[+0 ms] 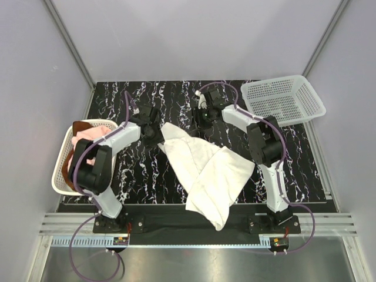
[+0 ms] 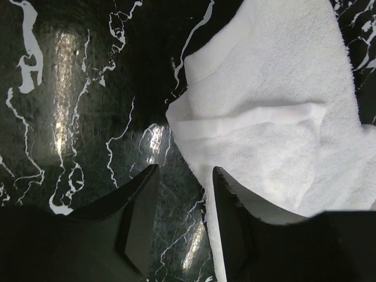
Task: Fold and stack the towels
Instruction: Flatten out the crumpled towel
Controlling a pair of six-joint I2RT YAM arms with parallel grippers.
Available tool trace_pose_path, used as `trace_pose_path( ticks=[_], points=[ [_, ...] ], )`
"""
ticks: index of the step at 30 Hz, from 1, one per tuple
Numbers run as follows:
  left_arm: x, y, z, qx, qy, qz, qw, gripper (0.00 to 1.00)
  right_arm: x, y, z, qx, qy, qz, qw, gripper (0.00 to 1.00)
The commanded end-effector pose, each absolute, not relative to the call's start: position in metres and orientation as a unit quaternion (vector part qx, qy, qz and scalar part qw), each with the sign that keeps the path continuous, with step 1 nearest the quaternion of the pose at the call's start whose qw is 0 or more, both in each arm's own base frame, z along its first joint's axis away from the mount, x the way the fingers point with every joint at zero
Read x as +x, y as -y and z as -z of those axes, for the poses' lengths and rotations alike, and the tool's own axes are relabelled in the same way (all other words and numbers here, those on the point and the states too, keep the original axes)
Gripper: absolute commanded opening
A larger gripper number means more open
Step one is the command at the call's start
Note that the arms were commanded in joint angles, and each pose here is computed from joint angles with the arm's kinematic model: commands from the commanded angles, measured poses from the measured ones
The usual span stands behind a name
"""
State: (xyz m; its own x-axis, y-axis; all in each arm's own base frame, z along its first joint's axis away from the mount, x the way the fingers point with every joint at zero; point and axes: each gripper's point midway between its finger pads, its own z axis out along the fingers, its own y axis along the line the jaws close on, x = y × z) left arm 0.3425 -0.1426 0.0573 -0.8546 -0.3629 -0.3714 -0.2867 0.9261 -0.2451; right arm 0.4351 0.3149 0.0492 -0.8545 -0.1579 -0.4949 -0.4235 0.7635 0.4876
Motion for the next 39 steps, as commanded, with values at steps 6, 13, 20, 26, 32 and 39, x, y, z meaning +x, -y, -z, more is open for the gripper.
trace_pose_path(
  ticks=[6,13,20,26,32,39],
  points=[
    [0.363,0.16,-0.038,-0.162,-0.96,0.12,0.196,0.41,0.424,-0.34,-0.032,-0.197,-0.908,-0.3,0.215,0.48],
    [0.39,0.188,-0.047,-0.113,-0.953,0.18,0.214,0.03,0.413,-0.298,-0.029,-0.137,-0.944,-0.209,0.214,0.0],
    [0.426,0.161,-0.076,-0.113,-0.962,0.072,0.238,0.18,0.339,-0.266,-0.057,-0.01,-0.953,-0.235,0.192,0.0],
    [0.407,0.204,-0.147,0.002,-0.932,0.125,0.34,0.42,0.317,-0.266,-0.059,0.044,-0.938,-0.282,0.196,0.0],
    [0.379,0.286,-0.146,0.06,-0.932,0.196,0.3,0.45,0.318,-0.246,-0.051,0.071,-0.939,-0.246,0.228,0.02],
    [0.379,0.325,-0.095,0.105,-0.947,0.163,0.255,0.45,0.307,-0.24,-0.035,0.079,-0.939,-0.246,0.225,0.03]
  ],
)
